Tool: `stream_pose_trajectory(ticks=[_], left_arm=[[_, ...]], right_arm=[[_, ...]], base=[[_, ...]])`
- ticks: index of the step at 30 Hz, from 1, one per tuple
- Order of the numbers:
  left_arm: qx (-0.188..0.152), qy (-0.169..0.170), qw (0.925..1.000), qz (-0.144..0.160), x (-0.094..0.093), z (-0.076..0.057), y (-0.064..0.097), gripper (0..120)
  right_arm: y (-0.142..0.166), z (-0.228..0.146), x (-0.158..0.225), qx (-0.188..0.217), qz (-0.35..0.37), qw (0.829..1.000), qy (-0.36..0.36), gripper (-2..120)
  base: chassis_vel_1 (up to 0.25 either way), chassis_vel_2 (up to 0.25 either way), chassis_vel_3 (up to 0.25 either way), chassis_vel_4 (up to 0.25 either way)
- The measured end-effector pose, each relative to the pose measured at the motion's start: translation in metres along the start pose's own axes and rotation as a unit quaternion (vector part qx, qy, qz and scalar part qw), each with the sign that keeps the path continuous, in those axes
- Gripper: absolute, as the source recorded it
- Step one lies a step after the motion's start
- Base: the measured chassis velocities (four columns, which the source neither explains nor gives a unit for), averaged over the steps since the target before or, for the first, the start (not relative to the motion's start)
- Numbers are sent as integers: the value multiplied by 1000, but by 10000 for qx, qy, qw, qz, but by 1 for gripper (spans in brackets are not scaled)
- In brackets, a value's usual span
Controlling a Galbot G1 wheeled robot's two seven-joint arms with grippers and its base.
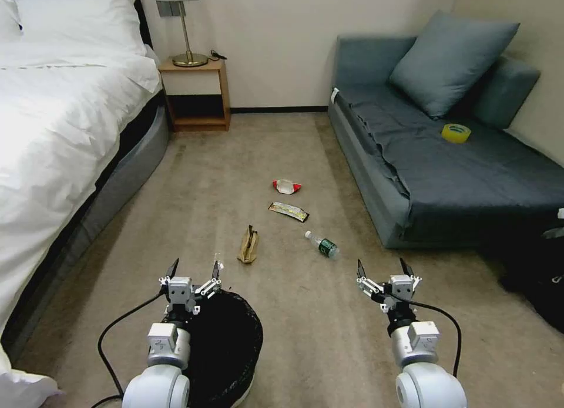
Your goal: Pick up the trash bin, then pick up the garbage on the floor and place it into the trash bin.
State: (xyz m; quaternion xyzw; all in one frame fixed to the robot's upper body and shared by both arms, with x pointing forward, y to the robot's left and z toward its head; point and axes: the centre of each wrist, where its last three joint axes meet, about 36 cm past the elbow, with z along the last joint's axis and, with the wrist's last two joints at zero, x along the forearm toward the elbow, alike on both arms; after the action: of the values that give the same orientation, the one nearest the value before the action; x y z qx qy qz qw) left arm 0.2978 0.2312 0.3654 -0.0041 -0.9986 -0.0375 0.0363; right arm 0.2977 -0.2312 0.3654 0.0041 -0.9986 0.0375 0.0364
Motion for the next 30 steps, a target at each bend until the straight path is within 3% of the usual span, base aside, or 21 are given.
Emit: stream_pose_trajectory(ticks=[30], left_arm=[[0,0,10000,0,0,0,0,100]], right_arm=[[0,0,0,0,0,10000,0,100]], base=[[0,0,0,0]])
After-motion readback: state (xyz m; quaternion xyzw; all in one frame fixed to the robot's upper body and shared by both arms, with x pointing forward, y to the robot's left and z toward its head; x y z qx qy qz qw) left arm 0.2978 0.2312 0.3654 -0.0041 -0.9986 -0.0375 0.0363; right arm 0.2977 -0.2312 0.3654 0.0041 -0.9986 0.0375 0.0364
